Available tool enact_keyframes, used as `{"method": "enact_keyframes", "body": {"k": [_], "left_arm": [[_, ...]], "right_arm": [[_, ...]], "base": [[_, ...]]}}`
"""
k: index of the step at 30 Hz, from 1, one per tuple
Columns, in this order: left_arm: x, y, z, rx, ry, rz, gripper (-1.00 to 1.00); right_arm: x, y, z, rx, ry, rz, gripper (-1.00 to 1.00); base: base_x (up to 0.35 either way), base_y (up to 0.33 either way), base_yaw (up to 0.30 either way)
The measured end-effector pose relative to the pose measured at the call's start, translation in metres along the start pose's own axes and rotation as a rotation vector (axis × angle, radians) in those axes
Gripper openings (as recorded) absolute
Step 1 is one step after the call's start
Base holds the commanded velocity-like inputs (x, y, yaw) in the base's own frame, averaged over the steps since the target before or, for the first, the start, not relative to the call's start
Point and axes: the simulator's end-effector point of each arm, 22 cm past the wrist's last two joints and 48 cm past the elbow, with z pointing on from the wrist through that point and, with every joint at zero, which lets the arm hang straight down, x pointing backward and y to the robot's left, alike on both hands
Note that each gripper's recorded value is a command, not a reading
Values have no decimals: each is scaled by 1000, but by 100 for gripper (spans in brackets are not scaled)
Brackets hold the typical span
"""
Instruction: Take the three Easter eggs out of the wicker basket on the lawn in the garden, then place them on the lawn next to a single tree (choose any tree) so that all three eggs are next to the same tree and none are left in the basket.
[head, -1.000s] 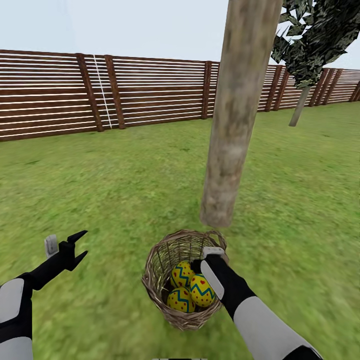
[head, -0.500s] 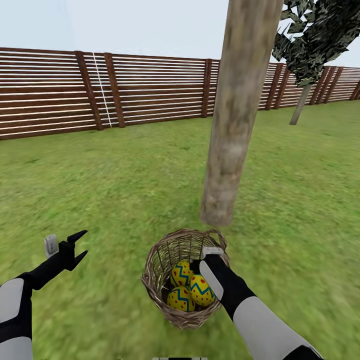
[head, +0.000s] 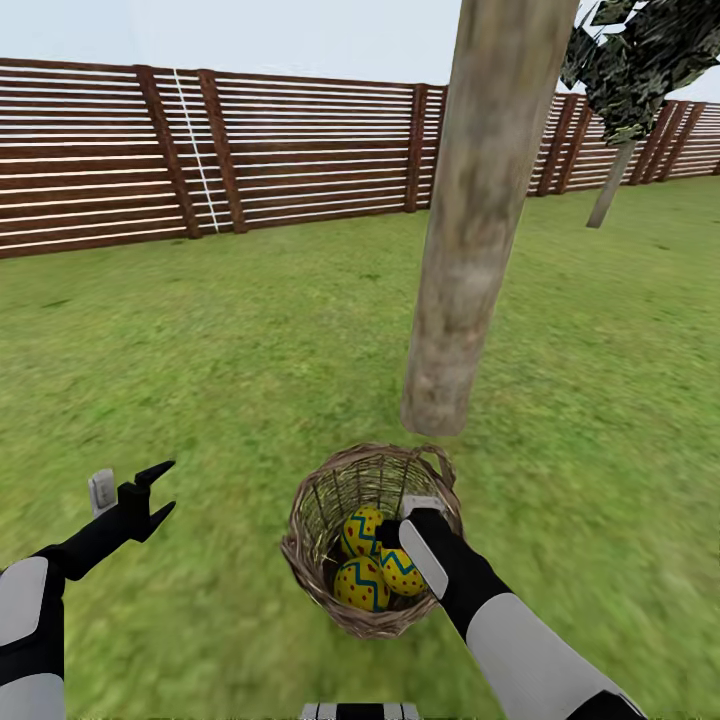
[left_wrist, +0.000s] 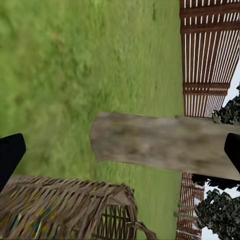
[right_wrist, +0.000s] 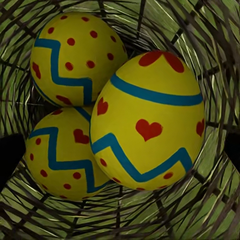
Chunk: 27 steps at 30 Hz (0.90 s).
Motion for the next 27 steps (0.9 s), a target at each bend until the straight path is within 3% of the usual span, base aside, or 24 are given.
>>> {"method": "enact_keyframes", "body": {"k": [17,27], "left_arm": [[5,40,12,-66,14,-18,100],[6,44,13,-70,16,-19,100]], "right_arm": [[28,-4,31,6,63,5,100],[15,10,27,-11,26,-39,100]], "base": [[0,0,0],[0,0,0]]}}
